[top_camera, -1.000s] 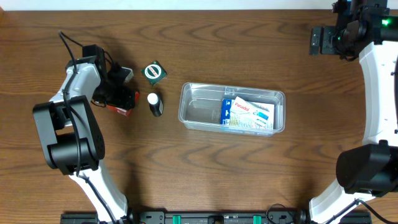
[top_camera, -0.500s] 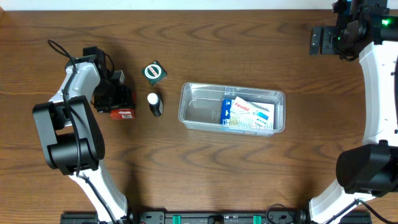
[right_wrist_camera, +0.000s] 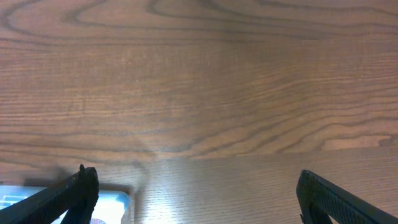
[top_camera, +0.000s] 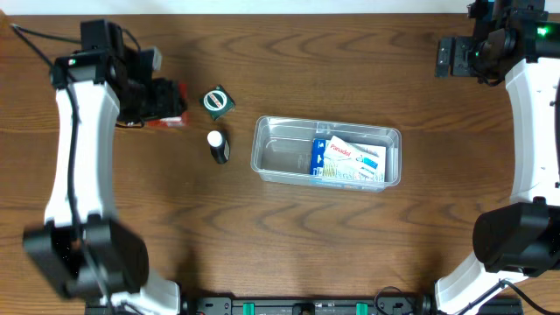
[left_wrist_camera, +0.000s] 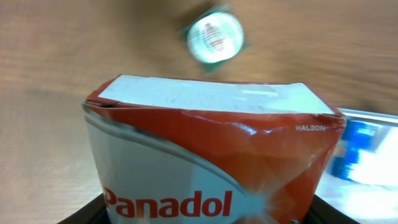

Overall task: Pack container
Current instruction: 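Carry the red box over the container with the left gripper, then lower the red box into the container's left end and release, then retract the left gripper toward the green Zam-Buk box, then grasp the green Zam-Buk box with the left gripper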

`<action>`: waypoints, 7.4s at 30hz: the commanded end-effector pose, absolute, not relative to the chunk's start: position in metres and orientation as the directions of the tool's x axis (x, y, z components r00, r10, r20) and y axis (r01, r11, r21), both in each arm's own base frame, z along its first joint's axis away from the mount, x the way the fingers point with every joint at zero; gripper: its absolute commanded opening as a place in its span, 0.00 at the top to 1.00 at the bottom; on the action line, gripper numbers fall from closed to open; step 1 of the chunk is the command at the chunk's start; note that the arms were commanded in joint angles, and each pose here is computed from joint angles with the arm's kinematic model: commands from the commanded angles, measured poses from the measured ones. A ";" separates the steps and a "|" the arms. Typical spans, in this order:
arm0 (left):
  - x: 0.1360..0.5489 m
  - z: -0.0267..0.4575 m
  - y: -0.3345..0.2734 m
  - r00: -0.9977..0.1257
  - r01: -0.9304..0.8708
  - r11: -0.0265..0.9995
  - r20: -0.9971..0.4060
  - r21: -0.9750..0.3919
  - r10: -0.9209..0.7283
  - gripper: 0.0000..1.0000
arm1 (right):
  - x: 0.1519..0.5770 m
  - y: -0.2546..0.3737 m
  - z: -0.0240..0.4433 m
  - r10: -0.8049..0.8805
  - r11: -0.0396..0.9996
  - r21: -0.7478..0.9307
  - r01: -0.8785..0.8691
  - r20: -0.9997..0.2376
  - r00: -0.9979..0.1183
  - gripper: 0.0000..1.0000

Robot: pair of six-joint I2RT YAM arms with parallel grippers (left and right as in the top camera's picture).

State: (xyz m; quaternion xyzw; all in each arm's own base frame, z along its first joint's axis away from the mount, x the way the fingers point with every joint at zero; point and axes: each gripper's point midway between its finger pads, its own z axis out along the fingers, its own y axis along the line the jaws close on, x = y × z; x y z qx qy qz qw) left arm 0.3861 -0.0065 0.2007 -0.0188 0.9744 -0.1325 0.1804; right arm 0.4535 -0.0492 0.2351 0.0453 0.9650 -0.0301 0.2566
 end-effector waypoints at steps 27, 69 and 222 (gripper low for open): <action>0.347 0.097 -0.245 -0.976 0.155 0.980 -0.174 -0.127 0.132 0.37 | 0.456 -0.051 0.239 0.083 0.993 -0.033 0.116 -0.509 -0.857 0.01; 0.338 0.046 -0.235 -0.995 0.024 0.997 -0.102 -0.072 0.017 0.37 | 0.456 -0.051 0.239 0.083 0.993 -0.033 0.116 -0.509 -0.857 0.01; 0.503 -0.013 -0.036 -0.741 0.558 0.798 -0.296 0.229 0.603 0.02 | 0.456 -0.051 0.239 0.082 0.993 -0.033 0.115 -0.509 -0.857 0.01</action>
